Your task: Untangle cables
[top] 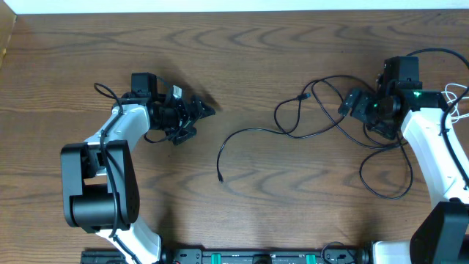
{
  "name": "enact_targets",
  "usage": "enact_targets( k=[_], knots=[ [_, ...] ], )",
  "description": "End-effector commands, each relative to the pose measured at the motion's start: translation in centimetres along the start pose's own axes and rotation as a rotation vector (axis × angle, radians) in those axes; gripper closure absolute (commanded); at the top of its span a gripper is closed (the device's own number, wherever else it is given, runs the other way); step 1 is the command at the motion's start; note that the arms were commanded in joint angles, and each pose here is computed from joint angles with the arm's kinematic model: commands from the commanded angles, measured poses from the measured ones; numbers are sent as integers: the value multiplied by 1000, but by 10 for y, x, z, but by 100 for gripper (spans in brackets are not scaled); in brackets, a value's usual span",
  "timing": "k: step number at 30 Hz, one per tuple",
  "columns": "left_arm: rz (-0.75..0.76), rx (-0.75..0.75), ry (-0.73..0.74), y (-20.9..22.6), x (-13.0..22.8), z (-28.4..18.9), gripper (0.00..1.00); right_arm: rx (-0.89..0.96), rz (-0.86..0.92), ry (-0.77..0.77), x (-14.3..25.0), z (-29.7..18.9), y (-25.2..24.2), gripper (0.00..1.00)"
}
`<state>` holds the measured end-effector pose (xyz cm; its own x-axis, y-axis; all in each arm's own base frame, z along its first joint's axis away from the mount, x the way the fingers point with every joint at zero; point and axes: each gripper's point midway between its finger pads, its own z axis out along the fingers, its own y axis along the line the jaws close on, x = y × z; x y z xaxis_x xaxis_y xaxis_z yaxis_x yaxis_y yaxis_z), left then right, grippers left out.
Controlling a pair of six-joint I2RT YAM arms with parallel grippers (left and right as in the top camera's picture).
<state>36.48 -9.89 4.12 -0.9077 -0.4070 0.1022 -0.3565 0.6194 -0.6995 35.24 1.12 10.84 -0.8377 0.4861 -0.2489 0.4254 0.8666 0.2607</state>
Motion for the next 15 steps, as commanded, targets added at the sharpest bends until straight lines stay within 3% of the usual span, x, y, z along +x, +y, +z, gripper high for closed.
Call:
enact_targets(
  k=[1,15],
  knots=[
    [22,2,-25,-7,-7,-5,2,8,-20,-5,-1,0,0,1],
    [22,2,-26,-7,-7,-5,2,-43,-54,-83,-3,-30,15,1]
  ],
)
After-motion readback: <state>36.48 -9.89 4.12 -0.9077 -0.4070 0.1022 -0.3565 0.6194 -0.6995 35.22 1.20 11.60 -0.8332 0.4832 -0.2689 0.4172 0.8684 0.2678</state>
